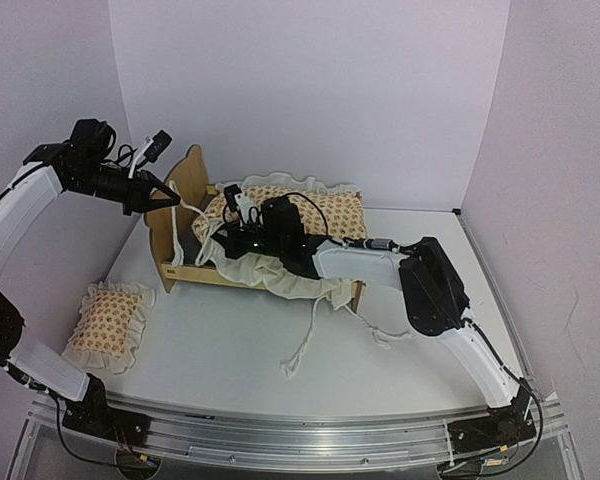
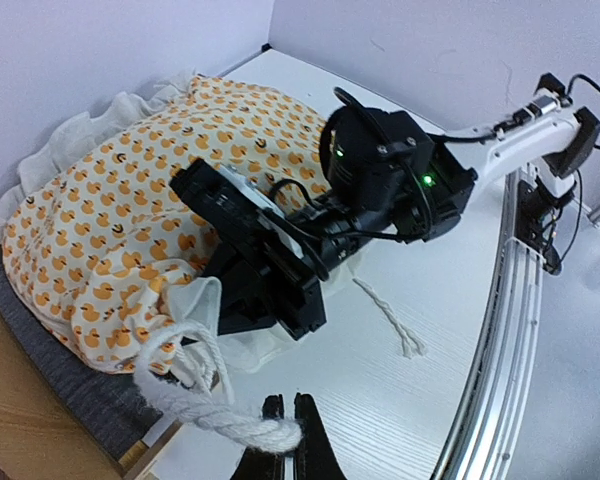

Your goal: Set up the pet bed

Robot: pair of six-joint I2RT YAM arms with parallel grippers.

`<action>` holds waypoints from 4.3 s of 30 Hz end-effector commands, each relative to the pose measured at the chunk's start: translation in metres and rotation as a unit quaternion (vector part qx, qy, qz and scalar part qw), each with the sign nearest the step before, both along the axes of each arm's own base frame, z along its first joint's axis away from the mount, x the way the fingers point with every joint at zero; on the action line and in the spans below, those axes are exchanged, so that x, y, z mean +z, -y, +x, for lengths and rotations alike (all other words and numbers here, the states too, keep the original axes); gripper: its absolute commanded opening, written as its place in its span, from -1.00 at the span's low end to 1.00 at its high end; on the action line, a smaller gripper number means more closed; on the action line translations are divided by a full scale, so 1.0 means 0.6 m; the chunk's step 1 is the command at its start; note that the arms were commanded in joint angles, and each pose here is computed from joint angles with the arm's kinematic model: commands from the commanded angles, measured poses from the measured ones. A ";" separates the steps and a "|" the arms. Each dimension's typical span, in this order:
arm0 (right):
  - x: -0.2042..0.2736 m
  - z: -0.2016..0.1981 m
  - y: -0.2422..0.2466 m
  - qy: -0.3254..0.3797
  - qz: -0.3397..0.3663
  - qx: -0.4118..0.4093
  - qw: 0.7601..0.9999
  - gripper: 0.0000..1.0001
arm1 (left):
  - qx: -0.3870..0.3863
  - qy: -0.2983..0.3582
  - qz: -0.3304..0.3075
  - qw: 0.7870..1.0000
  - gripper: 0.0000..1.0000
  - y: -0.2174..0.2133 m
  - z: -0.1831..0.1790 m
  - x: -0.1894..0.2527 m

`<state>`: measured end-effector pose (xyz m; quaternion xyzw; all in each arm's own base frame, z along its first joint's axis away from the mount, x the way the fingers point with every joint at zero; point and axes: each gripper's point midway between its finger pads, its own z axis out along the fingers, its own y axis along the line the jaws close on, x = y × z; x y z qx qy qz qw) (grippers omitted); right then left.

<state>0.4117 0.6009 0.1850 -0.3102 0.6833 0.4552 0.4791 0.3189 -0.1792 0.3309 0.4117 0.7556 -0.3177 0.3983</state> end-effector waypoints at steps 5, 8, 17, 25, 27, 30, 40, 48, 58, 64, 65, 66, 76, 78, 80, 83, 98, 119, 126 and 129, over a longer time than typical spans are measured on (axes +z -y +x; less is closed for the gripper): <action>-0.024 -0.029 -0.026 0.025 -0.032 0.025 0.999 -1.00 | -0.060 -0.027 0.048 0.997 -1.00 -0.011 -0.065 -0.058; -0.041 -0.031 -0.036 0.022 -0.037 0.031 0.999 -1.00 | -0.022 -0.028 0.081 0.996 -1.00 -0.027 -0.043 -0.106; -0.026 -0.016 -0.035 0.036 -0.038 0.009 0.999 -1.00 | -0.004 -0.028 0.227 0.973 -1.00 -0.093 -0.038 -0.282; 0.058 -0.027 -0.051 0.075 0.001 0.016 0.997 -1.00 | -0.020 0.039 0.214 0.976 -0.20 -0.079 -0.015 -0.261; 0.045 -0.020 -0.052 0.081 -0.006 0.010 0.997 -1.00 | -0.029 0.062 0.204 0.977 -0.08 -0.068 -0.006 -0.245; 0.013 -0.010 -0.054 0.089 -0.024 0.000 0.996 -1.00 | -0.033 0.076 0.191 0.978 0.06 -0.048 0.012 -0.236; -0.085 0.005 -0.049 0.083 -0.090 -0.014 0.992 -1.00 | -0.021 0.112 0.180 0.977 0.13 -0.013 0.088 -0.240; -0.096 -0.004 -0.043 0.053 -0.109 -0.009 0.993 -1.00 | -0.068 0.144 0.219 0.963 0.18 0.012 0.100 -0.273; -0.069 -0.014 -0.034 -0.003 -0.098 -0.011 0.995 -0.58 | -0.081 0.185 0.291 0.935 0.01 0.034 0.145 -0.311; 0.010 -0.042 -0.012 -0.006 -0.081 0.005 0.997 -0.40 | -0.043 0.172 0.283 0.943 -0.45 0.006 0.169 -0.295; 0.028 -0.047 -0.007 -0.003 -0.077 0.008 0.997 -0.40 | -0.040 0.173 0.287 0.942 -0.52 0.002 0.170 -0.294; 0.036 -0.053 -0.003 -0.003 -0.077 0.011 0.997 -0.39 | -0.035 0.174 0.293 0.940 -0.57 -0.002 0.173 -0.298; 0.043 -0.096 0.068 -0.033 -0.108 0.000 0.994 -0.16 | 0.016 0.168 0.342 0.924 -0.87 -0.030 0.222 -0.345; 0.028 -0.100 0.080 -0.037 -0.120 -0.007 0.992 0.15 | 0.029 0.169 0.342 0.924 -0.87 -0.031 0.237 -0.343; 0.000 -0.099 0.092 -0.042 -0.140 -0.018 0.989 0.59 | 0.034 0.158 0.335 0.928 -0.84 -0.028 0.243 -0.342; -0.041 -0.081 0.111 -0.039 -0.176 -0.054 0.982 0.58 | 0.020 0.137 0.323 0.936 -0.65 -0.021 0.223 -0.347; -0.122 0.021 0.152 -0.122 -0.201 -0.154 0.960 -0.74 | -0.086 0.121 0.165 0.975 0.26 0.038 0.100 -0.157; -0.111 0.064 0.159 -0.145 -0.177 -0.194 0.954 -1.00 | 0.002 0.109 0.241 0.964 -0.54 -0.043 0.121 -0.211; -0.106 0.062 0.151 -0.147 -0.171 -0.183 0.957 -1.00 | -0.015 0.100 0.312 0.945 -0.38 -0.072 0.098 -0.293; -0.105 0.061 0.151 -0.146 -0.171 -0.181 0.957 -1.00 | -0.042 0.128 0.295 0.946 -0.32 -0.046 0.092 -0.271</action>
